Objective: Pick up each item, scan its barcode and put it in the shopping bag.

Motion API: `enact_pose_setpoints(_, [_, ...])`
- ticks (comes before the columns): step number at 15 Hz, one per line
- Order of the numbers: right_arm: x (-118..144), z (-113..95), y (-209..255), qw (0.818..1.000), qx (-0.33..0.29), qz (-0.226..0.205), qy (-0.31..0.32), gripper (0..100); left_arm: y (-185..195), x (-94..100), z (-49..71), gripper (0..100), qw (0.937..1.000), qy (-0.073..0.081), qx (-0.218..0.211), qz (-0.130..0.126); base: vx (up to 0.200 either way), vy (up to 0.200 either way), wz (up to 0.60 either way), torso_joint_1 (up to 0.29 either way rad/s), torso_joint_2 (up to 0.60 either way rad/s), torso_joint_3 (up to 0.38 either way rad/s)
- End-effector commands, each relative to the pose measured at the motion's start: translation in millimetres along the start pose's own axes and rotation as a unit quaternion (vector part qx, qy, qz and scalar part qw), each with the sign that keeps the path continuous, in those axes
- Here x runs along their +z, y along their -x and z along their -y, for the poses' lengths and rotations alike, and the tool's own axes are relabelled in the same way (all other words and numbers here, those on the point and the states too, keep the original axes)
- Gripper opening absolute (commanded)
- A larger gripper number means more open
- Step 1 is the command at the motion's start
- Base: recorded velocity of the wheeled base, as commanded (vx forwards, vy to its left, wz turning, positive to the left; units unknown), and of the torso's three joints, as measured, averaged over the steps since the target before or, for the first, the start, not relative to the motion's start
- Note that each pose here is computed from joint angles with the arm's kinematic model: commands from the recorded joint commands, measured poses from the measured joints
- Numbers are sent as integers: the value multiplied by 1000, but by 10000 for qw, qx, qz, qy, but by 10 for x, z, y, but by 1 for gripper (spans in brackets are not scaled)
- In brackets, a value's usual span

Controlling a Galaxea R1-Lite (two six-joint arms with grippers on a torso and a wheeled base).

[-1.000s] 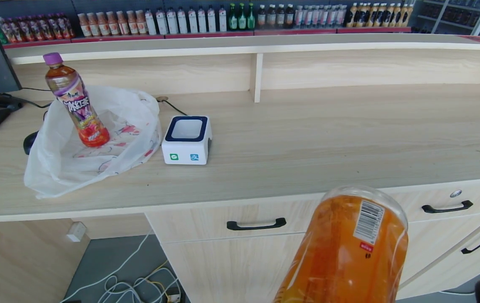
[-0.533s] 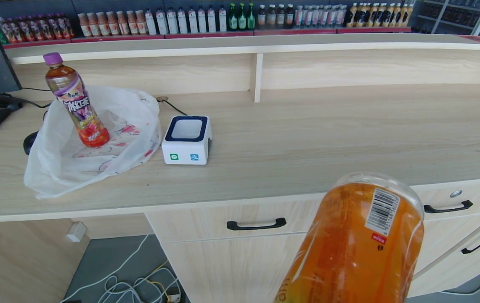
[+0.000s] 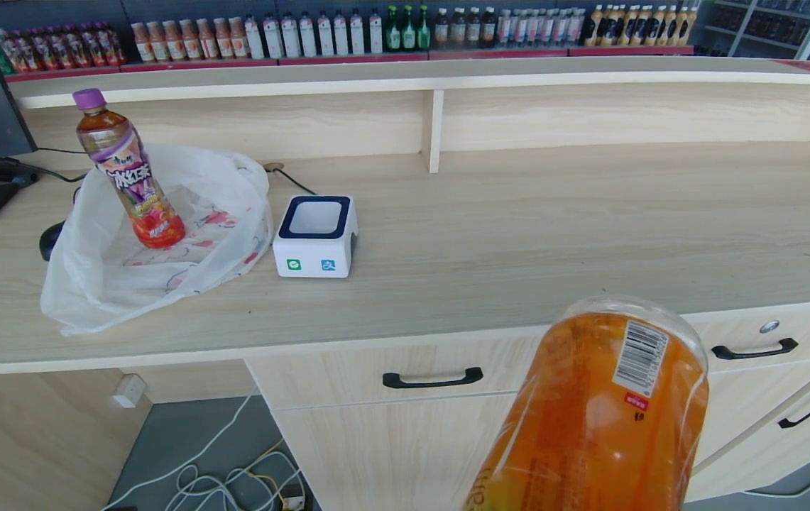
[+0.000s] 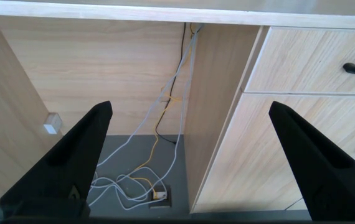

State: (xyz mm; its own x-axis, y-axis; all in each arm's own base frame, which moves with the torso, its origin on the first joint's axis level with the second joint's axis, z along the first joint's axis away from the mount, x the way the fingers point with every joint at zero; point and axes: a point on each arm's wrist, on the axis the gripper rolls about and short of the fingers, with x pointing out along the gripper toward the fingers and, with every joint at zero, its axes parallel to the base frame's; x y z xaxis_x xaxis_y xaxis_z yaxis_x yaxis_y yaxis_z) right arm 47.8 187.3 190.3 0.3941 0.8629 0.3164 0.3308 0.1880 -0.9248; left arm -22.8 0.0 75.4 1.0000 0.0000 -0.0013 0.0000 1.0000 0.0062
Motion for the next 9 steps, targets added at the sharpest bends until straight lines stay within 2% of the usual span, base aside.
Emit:
enact_pose_setpoints(1, [-3,-11,4,10000,23,-4,-3,0,0,1,0,100,10000,0,0,6,0,0,0,0,0,0])
enact_pose_setpoints(9, [7,4,-33,10000,-23,-3,-62,0,0,-1,0,100,10000,0,0,-1,0,0,0,0,0,0])
